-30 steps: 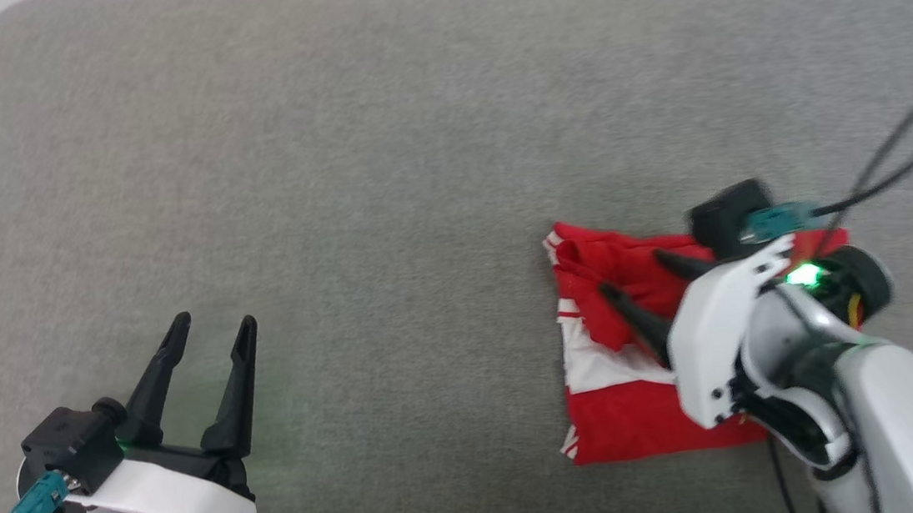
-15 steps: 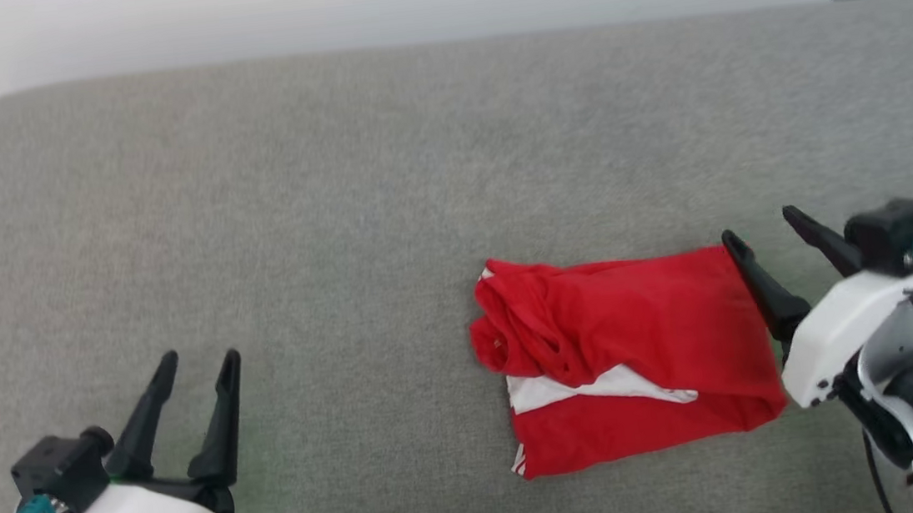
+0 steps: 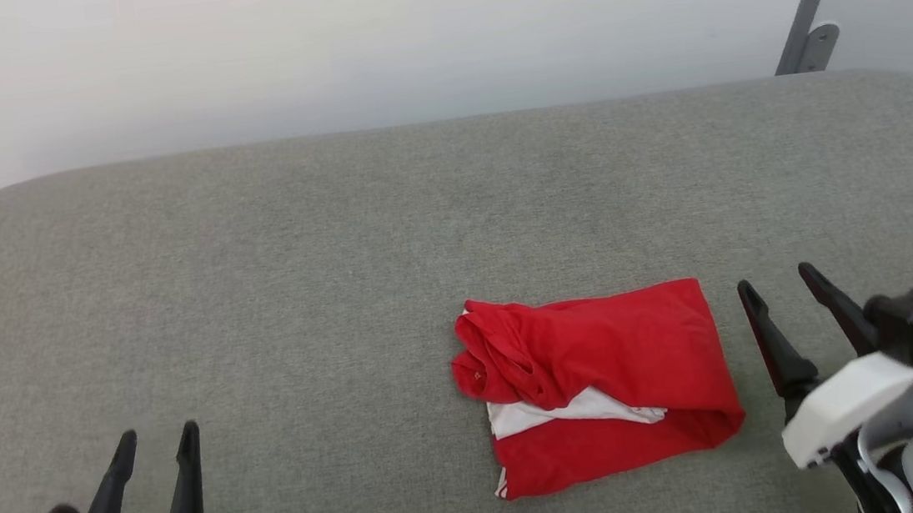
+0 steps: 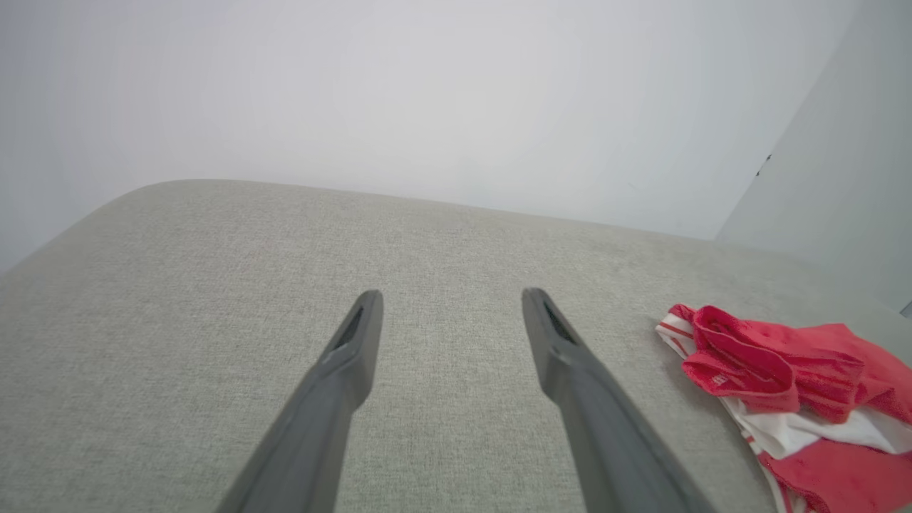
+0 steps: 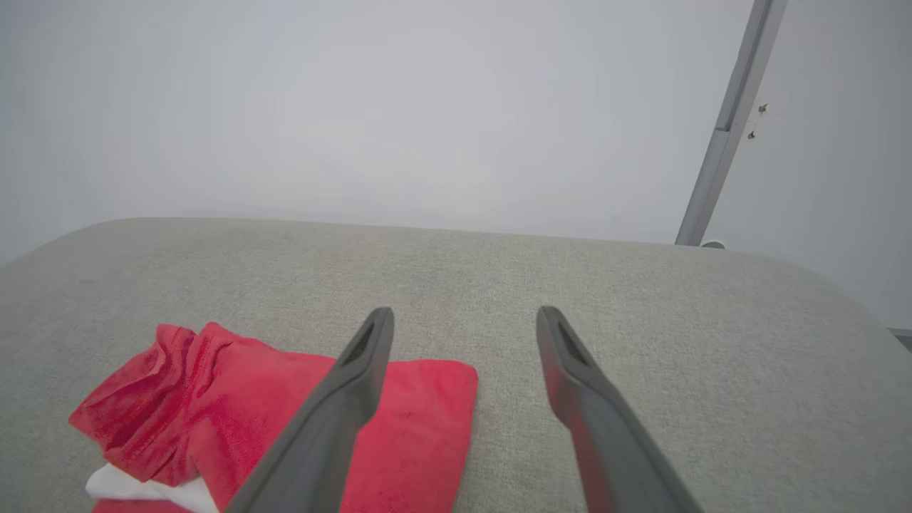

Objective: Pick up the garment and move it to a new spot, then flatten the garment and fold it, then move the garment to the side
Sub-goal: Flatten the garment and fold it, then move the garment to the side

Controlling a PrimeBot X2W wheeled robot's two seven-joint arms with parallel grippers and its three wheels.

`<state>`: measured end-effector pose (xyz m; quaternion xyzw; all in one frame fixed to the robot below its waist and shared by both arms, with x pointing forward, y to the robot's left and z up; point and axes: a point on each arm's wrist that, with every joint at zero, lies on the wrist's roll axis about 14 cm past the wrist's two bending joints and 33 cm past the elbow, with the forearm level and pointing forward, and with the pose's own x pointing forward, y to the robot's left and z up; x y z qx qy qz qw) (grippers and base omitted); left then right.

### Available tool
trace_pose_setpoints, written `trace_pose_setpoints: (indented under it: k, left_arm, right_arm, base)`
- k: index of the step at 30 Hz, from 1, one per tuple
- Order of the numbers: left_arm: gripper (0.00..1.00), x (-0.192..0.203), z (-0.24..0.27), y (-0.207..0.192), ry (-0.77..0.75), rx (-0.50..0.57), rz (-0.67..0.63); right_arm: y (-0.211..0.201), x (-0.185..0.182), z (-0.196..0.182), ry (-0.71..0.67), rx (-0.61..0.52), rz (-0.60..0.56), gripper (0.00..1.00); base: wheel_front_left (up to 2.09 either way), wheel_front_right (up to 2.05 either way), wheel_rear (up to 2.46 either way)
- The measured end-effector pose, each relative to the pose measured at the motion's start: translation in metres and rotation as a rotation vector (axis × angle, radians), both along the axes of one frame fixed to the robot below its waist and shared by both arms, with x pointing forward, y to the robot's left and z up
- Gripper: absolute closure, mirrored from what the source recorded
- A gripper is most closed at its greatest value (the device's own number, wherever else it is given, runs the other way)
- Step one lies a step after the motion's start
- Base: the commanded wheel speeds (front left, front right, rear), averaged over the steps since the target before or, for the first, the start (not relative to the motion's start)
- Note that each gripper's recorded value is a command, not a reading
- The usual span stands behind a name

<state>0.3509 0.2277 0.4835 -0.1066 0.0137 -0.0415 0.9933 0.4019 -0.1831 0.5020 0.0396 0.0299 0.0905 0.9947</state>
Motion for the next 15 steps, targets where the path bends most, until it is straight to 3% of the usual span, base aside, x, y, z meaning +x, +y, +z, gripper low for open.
trace_pose_setpoints:
  k: [15]
  left_arm:
    - [0.0,-0.017,-0.006,0.009,0.016,-0.027,0.06]
  right_arm:
    - [-0.017,-0.027,-0.011,0.035,0.015,-0.084,0.0]
  base:
    - [0.0,0.0,0.0]
